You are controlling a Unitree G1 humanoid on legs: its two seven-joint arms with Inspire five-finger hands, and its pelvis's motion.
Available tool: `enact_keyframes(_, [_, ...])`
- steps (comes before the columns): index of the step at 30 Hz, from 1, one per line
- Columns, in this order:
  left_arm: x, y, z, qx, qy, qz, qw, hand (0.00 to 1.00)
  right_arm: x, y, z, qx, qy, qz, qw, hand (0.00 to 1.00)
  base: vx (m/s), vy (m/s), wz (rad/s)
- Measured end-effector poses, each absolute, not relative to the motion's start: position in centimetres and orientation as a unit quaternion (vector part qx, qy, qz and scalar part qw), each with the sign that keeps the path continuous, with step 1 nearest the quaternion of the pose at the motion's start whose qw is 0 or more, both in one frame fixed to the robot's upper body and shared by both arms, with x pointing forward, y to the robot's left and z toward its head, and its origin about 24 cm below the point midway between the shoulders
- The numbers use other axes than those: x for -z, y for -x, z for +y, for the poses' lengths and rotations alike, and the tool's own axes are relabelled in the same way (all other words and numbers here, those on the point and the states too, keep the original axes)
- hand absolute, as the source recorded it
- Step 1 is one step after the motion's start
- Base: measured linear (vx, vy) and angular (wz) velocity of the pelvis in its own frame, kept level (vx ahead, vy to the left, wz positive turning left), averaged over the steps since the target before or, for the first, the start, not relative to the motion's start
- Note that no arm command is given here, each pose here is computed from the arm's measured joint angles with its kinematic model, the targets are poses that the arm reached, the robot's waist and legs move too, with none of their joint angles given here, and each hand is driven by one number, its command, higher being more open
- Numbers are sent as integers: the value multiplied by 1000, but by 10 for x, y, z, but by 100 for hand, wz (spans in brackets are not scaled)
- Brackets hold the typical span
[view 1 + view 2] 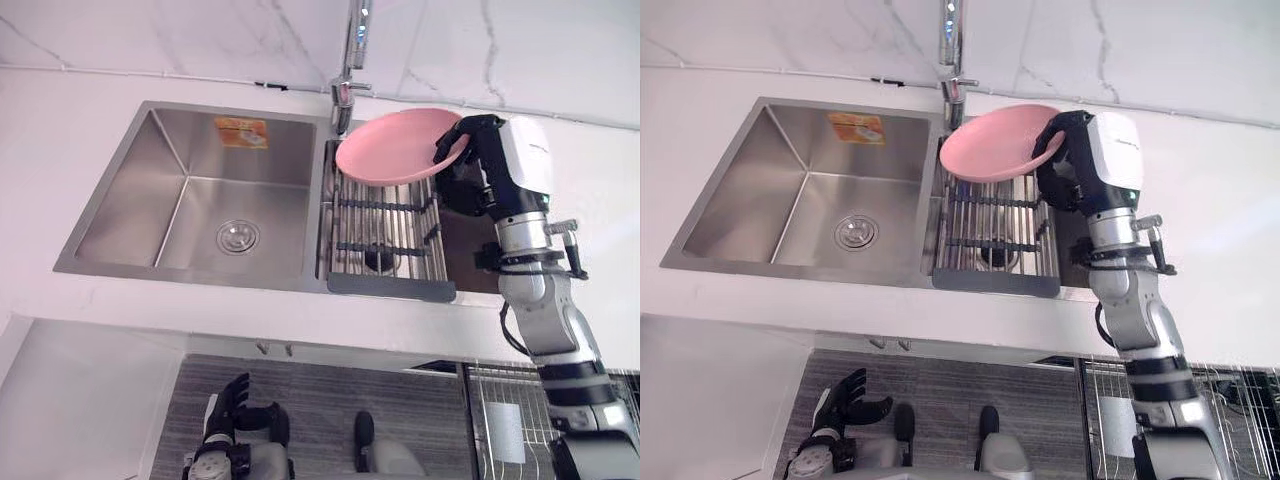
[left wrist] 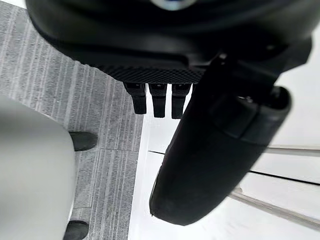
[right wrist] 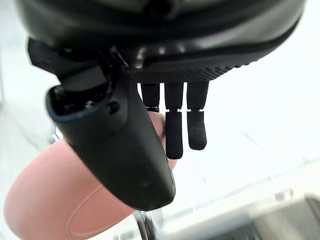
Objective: Walk over to the sink, pick up the cup, carry it to the dishwasher, place the cup inside the dishwasher, then close the dishwasher door
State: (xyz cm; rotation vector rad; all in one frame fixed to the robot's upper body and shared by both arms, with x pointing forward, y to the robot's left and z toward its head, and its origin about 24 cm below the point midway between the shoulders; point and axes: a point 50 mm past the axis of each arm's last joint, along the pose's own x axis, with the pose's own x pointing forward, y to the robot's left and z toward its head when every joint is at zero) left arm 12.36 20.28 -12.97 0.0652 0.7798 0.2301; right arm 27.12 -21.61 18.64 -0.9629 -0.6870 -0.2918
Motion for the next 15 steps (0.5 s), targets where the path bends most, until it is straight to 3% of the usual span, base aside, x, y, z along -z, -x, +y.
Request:
enact_keyframes(6, [134, -116, 204, -111, -35, 396, 911, 90, -175, -243, -231, 179, 437, -303, 828, 30, -62, -1, -52])
enact_keyframes(15, [142, -99, 201, -109, -36, 424, 898, 90, -135, -198, -268, 253, 441, -188, 840, 30, 33, 16, -83])
